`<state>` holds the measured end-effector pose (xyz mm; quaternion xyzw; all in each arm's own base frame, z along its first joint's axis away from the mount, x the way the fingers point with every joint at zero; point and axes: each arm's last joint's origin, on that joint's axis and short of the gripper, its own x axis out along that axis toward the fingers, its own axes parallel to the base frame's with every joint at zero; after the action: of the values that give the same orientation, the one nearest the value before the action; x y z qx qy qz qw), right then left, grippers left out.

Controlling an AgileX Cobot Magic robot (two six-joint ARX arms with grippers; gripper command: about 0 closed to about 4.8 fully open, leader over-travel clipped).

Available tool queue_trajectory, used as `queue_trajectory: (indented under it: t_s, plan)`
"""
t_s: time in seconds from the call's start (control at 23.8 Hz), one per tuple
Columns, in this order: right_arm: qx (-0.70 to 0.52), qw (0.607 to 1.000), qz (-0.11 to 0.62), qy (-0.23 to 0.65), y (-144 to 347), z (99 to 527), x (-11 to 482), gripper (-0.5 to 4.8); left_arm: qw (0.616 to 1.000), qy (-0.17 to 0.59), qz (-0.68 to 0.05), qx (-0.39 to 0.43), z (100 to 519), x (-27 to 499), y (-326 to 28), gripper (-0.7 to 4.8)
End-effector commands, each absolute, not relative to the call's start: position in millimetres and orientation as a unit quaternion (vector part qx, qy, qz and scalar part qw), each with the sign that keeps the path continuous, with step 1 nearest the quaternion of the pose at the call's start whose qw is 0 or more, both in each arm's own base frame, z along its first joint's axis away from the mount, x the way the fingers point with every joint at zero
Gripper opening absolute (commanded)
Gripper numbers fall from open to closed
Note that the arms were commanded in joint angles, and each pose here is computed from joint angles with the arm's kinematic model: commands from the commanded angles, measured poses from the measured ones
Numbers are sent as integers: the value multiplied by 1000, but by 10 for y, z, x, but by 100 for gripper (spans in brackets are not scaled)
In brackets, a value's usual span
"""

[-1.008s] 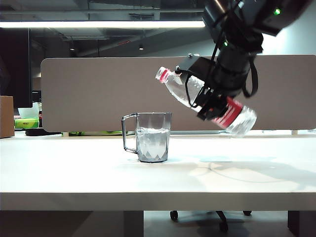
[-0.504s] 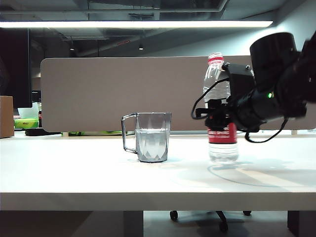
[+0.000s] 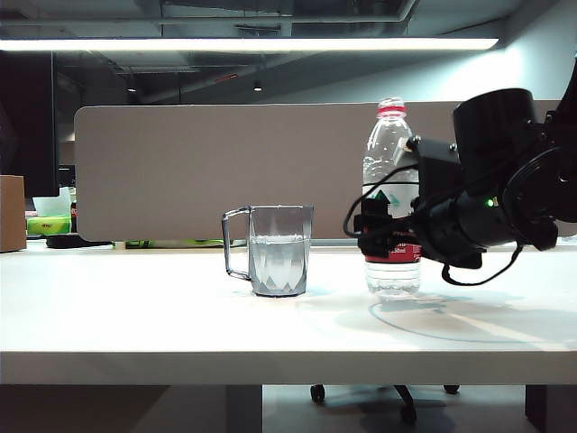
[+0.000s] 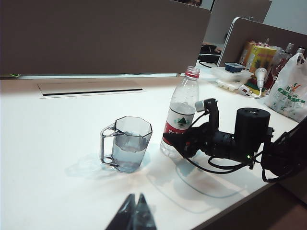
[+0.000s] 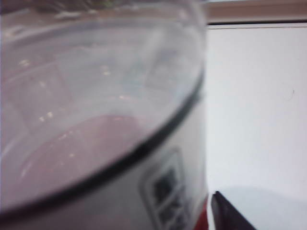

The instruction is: Pick up the mineral water bottle on the table and pour water into the mug until it's half full.

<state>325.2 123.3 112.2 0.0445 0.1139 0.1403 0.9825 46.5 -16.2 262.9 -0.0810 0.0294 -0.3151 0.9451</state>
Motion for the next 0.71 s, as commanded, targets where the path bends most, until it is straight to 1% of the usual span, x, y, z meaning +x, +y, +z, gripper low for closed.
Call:
queue_trajectory:
  t_s: [0.04,0.34,0.42,0.46,0.5,0.55,0.59,0.63,0.67,0.71]
  plan:
    - [49,984,144,95,1254,1201,3245,479,945,21,-316,-74,2657,456,-163,-5]
    - [42,986,134,92,1182,1303,2975,479,945,21,-317,-75,2656,456,-163,-5]
    - [41,986,131,93,1061,1358,2685,472,945,21,-316,-75,2656,456,-163,-5]
    - [42,986,132,91,1020,1382,2583,413,945,21,-317,-74,2657,455,-163,-5]
    - [44,986,133,85,951,1423,2413,236,945,21,-316,-75,2656,456,-163,-5]
    - [45,987,134,80,917,1447,2329,133,945,20,-317,-74,2657,456,-163,-5]
    - [47,987,134,73,876,1476,2231,44,945,21,-317,-74,2657,456,-163,-5]
    - [49,988,134,65,843,1501,2150,14,945,21,-317,-74,2657,456,-163,-5]
    - [51,988,136,56,805,1527,2057,-1,945,21,-317,-74,2657,456,-163,-5]
    - [53,988,137,48,776,1546,1984,-2,945,21,-317,-75,2656,456,-163,-5]
